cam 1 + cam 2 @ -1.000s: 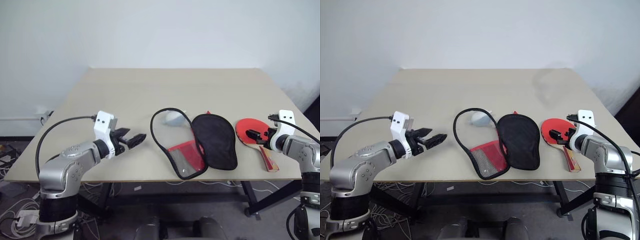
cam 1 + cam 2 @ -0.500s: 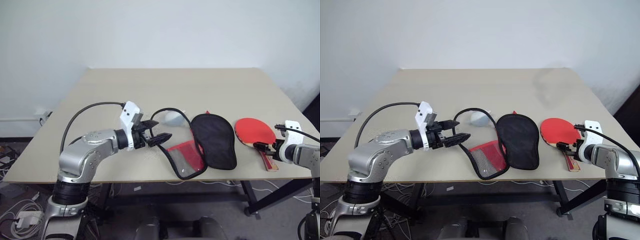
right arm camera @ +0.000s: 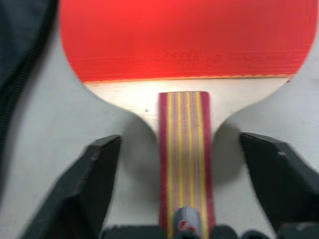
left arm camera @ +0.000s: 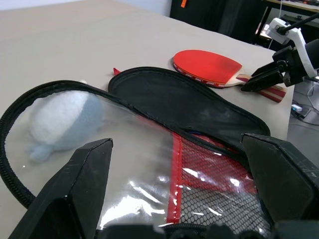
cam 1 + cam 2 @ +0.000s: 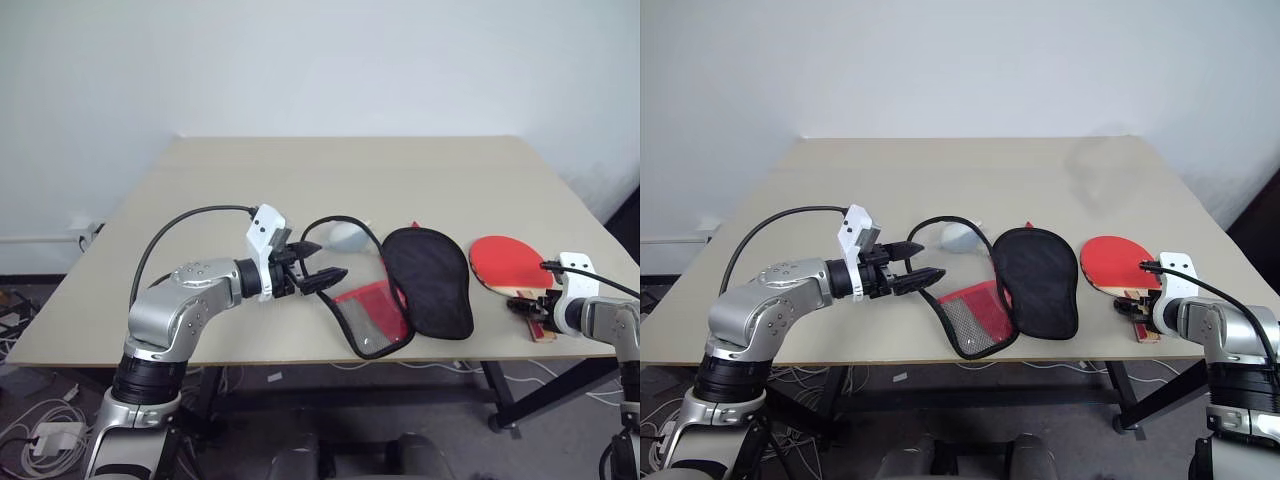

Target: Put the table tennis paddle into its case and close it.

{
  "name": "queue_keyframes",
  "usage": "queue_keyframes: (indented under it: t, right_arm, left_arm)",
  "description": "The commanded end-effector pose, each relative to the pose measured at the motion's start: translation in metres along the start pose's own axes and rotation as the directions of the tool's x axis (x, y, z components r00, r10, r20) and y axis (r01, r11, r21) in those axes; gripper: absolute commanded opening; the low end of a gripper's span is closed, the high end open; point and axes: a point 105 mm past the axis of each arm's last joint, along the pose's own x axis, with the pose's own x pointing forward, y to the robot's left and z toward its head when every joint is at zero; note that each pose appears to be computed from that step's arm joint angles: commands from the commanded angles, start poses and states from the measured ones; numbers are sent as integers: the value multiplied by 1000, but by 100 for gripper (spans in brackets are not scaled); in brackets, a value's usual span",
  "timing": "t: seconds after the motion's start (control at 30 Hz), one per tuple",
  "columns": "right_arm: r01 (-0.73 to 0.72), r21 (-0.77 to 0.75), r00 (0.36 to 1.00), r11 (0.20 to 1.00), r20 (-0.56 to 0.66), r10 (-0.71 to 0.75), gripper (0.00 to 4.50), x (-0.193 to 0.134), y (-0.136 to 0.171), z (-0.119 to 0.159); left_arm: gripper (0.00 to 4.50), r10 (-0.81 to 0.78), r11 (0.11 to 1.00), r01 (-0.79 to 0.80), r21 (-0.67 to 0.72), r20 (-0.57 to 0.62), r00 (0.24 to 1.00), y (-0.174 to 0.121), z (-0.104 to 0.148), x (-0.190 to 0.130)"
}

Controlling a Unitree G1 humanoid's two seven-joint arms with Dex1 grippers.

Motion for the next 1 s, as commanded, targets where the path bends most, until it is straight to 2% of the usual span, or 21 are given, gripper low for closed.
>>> queue_keyframes:
  t: [0.03,0.13,0.17,0.3,0.4,0.57,0.63,0.8,1.0]
  right_arm:
    - [-1,-32,998,999,61,3,240,-1,6,18]
    - [-7,-29,998,1000,67,9,135,0,7,20]
    - [-13,-30,998,999,67,15,117,0,9,20]
    - [-10,-38,995,999,94,13,118,-6,10,29]
    - [-1,-43,991,999,137,7,118,-18,11,47]
    - [-54,-70,969,996,237,69,118,-40,41,84]
    - [-44,-60,966,997,250,58,118,-38,55,92]
    - [-33,-30,968,999,246,40,118,-28,82,94]
    - [-45,11,981,999,191,42,118,-21,114,77]
  left_arm:
    - [450,-19,999,18,49,25,1000,-4,12,2]
    - [450,-16,999,15,45,25,1000,-4,12,3]
    - [450,-16,999,15,46,24,1000,-4,12,2]
    - [450,-11,999,10,45,22,1000,-2,10,2]
    - [450,-3,999,2,36,30,1000,1,12,1]
    - [450,16,999,-17,34,32,999,8,14,1]
    - [450,23,999,-24,31,32,999,10,14,2]
    - [450,25,999,-26,34,30,999,12,15,5]
    - [450,33,999,-34,30,35,999,16,19,5]
